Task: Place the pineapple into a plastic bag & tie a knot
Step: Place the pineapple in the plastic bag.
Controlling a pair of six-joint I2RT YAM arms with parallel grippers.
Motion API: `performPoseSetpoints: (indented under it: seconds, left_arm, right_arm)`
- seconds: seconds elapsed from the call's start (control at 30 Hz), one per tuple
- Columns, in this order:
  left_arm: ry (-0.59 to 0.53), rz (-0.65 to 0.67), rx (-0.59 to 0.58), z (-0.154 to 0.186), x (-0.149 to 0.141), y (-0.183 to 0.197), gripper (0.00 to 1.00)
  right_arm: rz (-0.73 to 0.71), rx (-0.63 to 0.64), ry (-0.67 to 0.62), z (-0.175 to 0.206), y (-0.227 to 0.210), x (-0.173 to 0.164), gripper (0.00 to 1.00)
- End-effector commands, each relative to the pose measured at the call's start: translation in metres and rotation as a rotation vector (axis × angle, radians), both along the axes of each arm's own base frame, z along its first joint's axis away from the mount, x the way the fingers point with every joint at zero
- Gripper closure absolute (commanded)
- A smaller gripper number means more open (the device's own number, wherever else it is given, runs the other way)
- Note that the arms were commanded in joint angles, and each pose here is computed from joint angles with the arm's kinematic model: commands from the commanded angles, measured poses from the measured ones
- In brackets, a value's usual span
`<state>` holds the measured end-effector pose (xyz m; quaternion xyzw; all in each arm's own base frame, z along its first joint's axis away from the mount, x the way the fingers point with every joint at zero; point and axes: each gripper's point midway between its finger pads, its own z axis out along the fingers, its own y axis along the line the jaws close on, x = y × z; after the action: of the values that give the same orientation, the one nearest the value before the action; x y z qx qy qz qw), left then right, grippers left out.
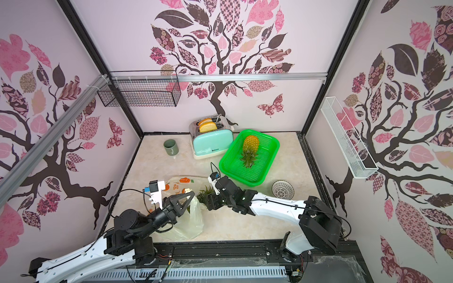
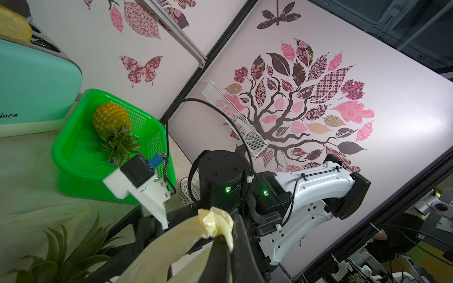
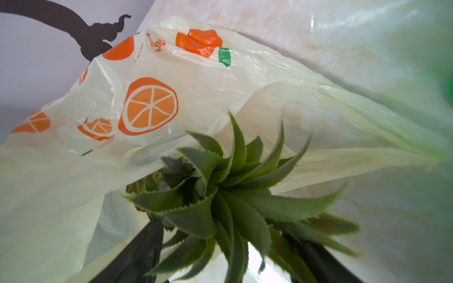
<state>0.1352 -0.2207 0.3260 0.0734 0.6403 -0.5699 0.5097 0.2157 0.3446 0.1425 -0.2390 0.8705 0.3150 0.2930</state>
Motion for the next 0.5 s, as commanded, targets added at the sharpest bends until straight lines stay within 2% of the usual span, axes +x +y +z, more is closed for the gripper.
performPoseSetpoints:
  seconds: [0.0,0.13,0.3,0.4,0.47]
  left_arm:
    - [0.034,0.012,0.019,-0.010,0.001,0.006,1.00]
    - [0.054,0.000,0.033,-0.018,-0.002,0.008,1.00]
    - [0.069,-0.029,0.082,-0.024,-0.010,0.013,1.00]
    - [0.086,-0.035,0.104,-0.031,-0.014,0.019,1.00]
    - [0.105,-0.030,0.130,-0.036,-0.015,0.024,1.00]
  right_arm:
    - [0.022,-0.078,-0.070,0.025,-0.024,0.003,0.16]
    - [0.018,-0.108,-0.119,0.045,-0.052,0.006,0.11]
    - [-0.095,-0.138,-0.108,0.038,-0.095,0.034,0.13]
    - [-0.033,-0.212,-0.150,0.021,-0.095,0.040,0.14]
    - [0.023,-0.279,-0.130,0.003,-0.092,0.041,0.16]
